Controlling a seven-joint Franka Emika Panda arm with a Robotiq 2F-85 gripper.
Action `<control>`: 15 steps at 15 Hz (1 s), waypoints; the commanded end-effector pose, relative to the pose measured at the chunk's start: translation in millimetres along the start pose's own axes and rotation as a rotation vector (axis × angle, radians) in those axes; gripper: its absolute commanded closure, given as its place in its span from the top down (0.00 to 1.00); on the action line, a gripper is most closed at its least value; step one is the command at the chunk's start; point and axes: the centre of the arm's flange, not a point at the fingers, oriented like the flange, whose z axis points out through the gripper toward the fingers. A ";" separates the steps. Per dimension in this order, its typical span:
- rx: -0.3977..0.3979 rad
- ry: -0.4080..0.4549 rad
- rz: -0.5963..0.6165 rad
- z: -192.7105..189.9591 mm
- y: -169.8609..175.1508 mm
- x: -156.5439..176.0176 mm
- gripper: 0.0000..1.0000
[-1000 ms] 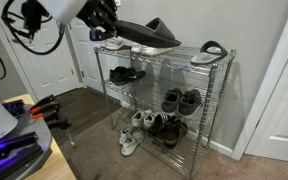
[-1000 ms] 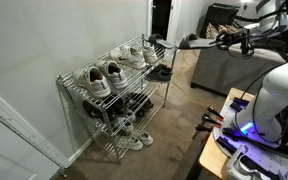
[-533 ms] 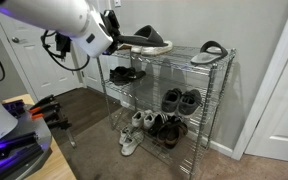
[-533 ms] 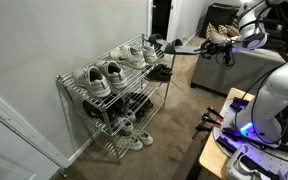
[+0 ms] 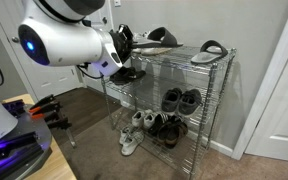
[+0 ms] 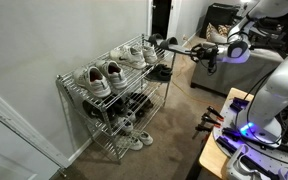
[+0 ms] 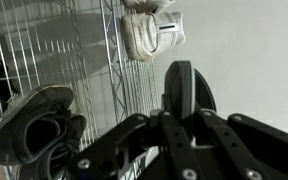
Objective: Remove the grey slipper from the middle shelf and put it on the top shelf next to the other grey slipper
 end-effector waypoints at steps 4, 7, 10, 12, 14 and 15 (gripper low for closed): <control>0.110 0.026 0.000 68.9 40.6 27.2 0.05; 0.104 0.036 0.008 92.1 56.7 41.4 0.05; 0.104 0.030 0.001 108.6 68.6 53.8 0.05; 0.117 0.013 -0.007 117.3 72.8 59.8 0.05; 0.127 0.000 -0.013 125.5 76.3 64.8 0.05; 0.132 -0.006 -0.016 129.4 78.1 67.0 0.05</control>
